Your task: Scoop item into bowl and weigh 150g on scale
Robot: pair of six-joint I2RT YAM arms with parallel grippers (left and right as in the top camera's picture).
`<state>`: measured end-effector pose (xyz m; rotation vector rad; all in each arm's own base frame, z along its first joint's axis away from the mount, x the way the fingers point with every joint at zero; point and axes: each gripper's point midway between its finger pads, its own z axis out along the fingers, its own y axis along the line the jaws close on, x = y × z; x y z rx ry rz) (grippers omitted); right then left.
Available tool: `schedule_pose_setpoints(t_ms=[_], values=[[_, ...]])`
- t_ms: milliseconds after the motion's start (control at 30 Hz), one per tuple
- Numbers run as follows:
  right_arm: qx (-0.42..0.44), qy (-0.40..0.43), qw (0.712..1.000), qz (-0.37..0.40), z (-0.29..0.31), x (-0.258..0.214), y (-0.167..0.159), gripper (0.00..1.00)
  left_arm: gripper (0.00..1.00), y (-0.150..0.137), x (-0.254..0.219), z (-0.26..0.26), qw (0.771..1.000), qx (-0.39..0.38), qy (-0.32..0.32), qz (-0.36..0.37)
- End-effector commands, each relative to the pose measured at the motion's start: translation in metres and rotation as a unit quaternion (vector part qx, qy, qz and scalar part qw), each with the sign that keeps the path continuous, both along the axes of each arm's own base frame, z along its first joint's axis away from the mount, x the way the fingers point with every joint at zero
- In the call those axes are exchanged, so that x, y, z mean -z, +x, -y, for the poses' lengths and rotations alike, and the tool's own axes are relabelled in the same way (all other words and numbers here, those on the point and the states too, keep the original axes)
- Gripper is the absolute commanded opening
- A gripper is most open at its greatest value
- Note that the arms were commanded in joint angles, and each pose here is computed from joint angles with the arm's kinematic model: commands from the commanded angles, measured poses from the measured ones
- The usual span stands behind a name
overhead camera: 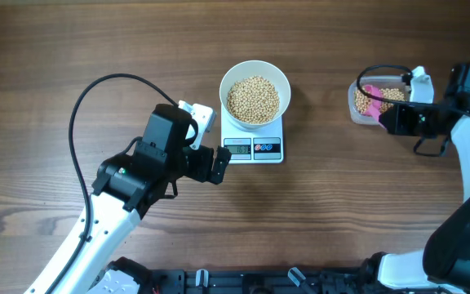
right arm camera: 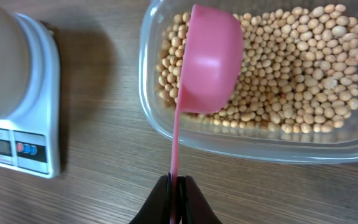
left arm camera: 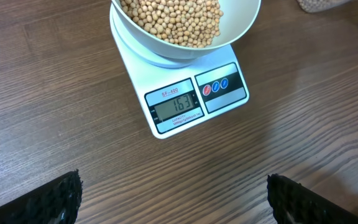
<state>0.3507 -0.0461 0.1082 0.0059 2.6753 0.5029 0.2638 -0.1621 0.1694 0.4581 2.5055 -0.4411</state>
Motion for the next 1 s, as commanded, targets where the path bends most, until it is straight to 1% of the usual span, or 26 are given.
schedule_pose_setpoints(t_ms=[0,100,267,667,767,967], values=[[0.009,0.061,0.998,-0.002,-0.007,0.002,0.002,0.04,1.0,-0.001,-0.002,0.003,1.0,0.013,-0.001,0.005],[0.033,0.075,0.996,-0.018,0.002,0.01,0.0,0.04,1.0,0.0,-0.002,0.003,1.0,0.013,-0.001,0.005],[0.046,0.108,0.993,-0.028,0.006,0.015,-0.003,0.04,1.0,-0.001,-0.002,0.003,1.0,0.013,-0.001,0.005],[0.094,0.186,0.978,0.012,0.032,-0.004,-0.005,0.04,1.0,-0.001,-0.002,0.003,1.0,0.013,-0.001,0.005],[0.124,0.202,0.971,0.017,0.047,-0.008,-0.009,0.04,1.0,0.0,-0.002,0.003,1.0,0.013,-0.001,0.005],[0.144,0.255,0.955,0.044,0.057,-0.023,-0.012,0.04,1.0,-0.001,-0.002,0.003,1.0,0.013,-0.001,0.005]])
